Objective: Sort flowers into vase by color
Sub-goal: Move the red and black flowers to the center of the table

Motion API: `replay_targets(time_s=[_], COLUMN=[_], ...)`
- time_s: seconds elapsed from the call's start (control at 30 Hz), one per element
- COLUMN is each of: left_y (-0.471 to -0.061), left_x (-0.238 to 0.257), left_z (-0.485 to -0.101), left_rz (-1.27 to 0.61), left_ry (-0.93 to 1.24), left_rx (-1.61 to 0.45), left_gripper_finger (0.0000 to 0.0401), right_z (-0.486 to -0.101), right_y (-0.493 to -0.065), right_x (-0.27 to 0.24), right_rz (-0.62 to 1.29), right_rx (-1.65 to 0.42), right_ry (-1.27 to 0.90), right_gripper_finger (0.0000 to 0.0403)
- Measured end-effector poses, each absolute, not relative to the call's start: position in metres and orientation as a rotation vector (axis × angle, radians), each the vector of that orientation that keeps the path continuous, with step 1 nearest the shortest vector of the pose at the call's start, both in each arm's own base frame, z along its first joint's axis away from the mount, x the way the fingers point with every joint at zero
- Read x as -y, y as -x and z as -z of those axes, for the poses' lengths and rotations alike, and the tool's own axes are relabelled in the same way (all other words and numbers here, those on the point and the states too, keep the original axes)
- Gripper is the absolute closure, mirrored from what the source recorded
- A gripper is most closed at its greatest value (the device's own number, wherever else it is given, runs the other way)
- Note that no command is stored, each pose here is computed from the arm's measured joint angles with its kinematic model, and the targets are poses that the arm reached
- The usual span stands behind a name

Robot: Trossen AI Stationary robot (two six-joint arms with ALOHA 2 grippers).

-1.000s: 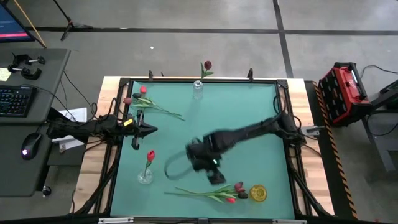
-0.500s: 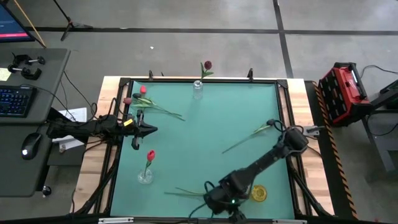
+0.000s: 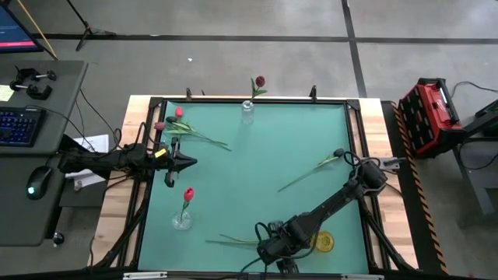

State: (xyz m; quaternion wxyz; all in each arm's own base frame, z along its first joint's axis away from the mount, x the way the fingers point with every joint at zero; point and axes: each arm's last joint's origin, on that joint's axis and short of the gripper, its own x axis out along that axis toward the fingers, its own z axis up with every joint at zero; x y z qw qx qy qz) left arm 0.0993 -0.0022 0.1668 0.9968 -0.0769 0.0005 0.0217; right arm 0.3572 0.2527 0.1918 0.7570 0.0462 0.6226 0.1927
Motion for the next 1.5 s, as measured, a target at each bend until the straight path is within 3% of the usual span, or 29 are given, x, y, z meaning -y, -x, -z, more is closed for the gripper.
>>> replay_targets(time_s=[0.37, 0.7, 0.8, 0.97, 1.2, 1.5], left_y=[-0.099, -0.099, -0.099, -0.099, -0.099, -0.099], left_x=[0.002, 0.002, 0.002, 0.002, 0.002, 0.002], left_z=[-0.167, -0.167, -0.167, -0.167, -0.167, -0.167], left_rz=[-0.044, -0.044, -0.043, -0.044, -0.044, -0.043], left_ry=[0.154, 0.154, 0.154, 0.154, 0.154, 0.154], left_rx=[-0.001, -0.001, -0.001, -0.001, 0.0, -0.001], left_gripper_finger=[0.0401, 0.0401, 0.0401, 0.0401, 0.0401, 0.0401], right_z=[-0.185, -0.179, -0.181, -0.199, -0.203, -0.184], right_y=[-0.375, -0.395, -0.4, -0.402, -0.375, -0.363], right_x=[-0.225, -0.184, -0.169, -0.166, -0.221, -0.25], right_rz=[-0.412, -0.111, -0.062, -0.212, -0.44, -0.439], right_rx=[-1.383, -1.317, -1.329, -1.341, -1.412, -1.468], right_ry=[-0.186, -0.088, -0.146, -0.371, -0.38, -0.368], right_gripper_finger=[0.0149, 0.0149, 0.0149, 0.0149, 0.0149, 0.0149])
